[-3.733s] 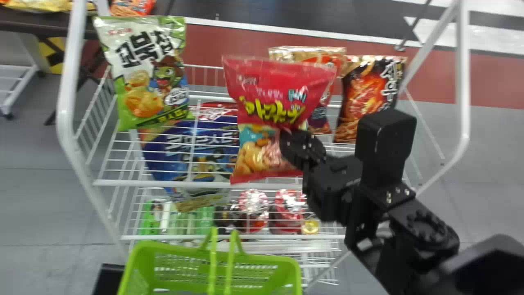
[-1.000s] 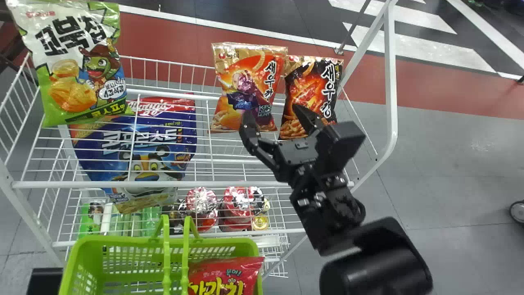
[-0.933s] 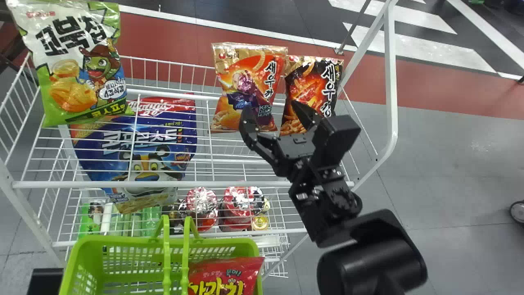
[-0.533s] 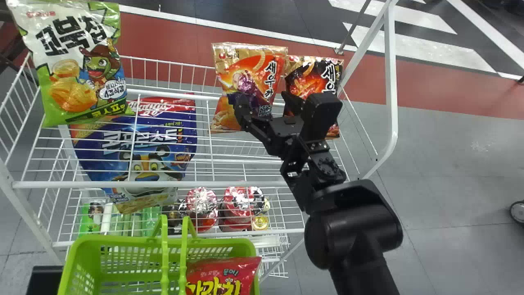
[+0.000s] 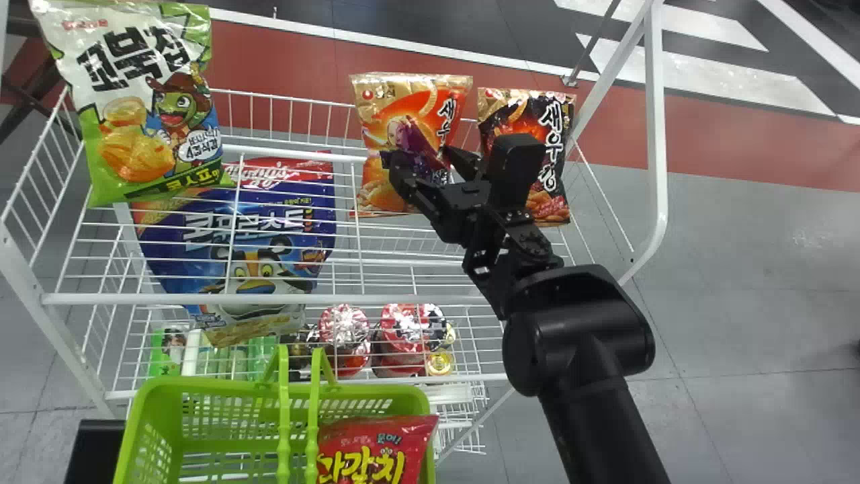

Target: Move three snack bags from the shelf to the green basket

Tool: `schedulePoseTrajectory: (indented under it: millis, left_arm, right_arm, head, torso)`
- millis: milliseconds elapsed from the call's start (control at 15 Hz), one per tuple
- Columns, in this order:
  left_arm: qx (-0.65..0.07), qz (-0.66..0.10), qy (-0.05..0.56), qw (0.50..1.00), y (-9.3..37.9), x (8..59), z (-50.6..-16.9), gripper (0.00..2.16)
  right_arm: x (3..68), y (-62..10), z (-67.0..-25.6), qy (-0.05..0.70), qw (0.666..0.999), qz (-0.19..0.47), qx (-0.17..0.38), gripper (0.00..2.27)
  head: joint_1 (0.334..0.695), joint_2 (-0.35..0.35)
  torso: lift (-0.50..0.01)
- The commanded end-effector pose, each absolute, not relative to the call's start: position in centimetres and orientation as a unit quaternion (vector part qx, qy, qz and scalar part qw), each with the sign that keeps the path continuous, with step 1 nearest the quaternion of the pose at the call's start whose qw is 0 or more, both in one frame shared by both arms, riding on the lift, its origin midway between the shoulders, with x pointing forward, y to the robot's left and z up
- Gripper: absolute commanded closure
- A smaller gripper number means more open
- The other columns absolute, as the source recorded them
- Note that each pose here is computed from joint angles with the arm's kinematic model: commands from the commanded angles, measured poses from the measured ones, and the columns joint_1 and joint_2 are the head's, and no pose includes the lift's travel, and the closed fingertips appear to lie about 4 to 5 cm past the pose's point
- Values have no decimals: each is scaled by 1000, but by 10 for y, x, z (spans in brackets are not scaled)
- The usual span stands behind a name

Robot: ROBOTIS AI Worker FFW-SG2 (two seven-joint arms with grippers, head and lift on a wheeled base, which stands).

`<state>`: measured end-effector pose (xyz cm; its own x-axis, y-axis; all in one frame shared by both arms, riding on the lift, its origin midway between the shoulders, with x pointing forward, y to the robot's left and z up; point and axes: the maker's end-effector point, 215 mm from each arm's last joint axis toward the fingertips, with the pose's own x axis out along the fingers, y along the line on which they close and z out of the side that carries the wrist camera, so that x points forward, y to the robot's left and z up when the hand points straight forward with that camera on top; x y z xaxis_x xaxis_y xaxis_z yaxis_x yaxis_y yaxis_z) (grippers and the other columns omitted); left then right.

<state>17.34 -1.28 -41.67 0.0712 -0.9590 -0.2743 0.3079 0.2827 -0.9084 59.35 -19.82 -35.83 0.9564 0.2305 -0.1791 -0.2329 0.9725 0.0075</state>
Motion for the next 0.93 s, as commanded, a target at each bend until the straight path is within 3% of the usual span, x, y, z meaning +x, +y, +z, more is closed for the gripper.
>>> schedulePoseTrajectory:
  millis: [0, 467, 867]
  left_arm:
    - [-344, -490, 473, 646, -13, 177, -418, 2057]
    - [-347, -493, 471, 644, -15, 178, -416, 2057]
    - [-342, -493, 471, 647, -14, 180, -417, 2057]
  right_arm:
    - [588, -194, -353, 86, 989, 120, -10, 2246]
    - [559, -183, -312, 60, 990, 130, -8, 2250]
    - [484, -186, -242, 31, 989, 141, -18, 2250]
  head:
    - [695, -307]
    - [695, -300]
    - [695, -313]
  torso:
    - [-49]
    - [-49]
    - [-49]
